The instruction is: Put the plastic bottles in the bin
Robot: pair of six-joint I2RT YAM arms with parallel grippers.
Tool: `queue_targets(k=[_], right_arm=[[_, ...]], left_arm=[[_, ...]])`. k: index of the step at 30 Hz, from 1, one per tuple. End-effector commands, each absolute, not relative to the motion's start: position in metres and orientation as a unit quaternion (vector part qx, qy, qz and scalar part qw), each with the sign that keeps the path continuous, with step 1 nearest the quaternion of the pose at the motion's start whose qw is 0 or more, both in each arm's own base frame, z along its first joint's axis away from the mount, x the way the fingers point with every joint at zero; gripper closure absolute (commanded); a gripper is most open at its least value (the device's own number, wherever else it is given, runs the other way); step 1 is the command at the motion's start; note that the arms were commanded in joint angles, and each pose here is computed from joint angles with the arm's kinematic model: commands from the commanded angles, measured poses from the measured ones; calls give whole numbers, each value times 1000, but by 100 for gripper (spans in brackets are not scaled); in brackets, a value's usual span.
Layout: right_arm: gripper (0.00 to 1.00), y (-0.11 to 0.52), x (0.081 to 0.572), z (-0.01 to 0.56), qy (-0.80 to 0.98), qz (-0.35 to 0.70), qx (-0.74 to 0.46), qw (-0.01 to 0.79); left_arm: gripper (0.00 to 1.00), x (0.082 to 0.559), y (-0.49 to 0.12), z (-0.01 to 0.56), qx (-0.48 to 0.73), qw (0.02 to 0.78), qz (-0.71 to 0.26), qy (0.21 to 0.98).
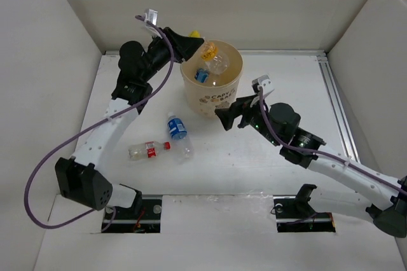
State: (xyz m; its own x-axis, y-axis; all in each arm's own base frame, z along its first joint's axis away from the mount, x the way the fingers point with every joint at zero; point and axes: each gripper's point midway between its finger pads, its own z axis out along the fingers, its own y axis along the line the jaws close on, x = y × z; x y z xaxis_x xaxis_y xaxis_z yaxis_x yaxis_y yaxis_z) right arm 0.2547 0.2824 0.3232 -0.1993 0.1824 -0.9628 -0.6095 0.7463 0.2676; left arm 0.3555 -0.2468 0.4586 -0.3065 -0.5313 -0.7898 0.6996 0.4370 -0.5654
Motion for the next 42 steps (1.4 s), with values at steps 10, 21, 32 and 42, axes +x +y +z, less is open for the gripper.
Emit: queue_targets(k=[10, 21, 32, 42], right_arm=[[0, 263, 233, 289, 748, 300, -185, 563], [0, 392, 217, 183, 822, 294, -227, 431], [0, 464, 246, 92, 847, 259, -262, 382], [73, 428, 257, 51, 880, 206, -214, 370]], left_arm=[[0, 437, -249, 444, 27, 627, -467, 622], [0, 392, -169, 468, -78, 642, -315, 694], [0, 313, -135, 433, -89, 622, -295, 720], [0, 296, -129, 369, -83, 581, -271, 763]])
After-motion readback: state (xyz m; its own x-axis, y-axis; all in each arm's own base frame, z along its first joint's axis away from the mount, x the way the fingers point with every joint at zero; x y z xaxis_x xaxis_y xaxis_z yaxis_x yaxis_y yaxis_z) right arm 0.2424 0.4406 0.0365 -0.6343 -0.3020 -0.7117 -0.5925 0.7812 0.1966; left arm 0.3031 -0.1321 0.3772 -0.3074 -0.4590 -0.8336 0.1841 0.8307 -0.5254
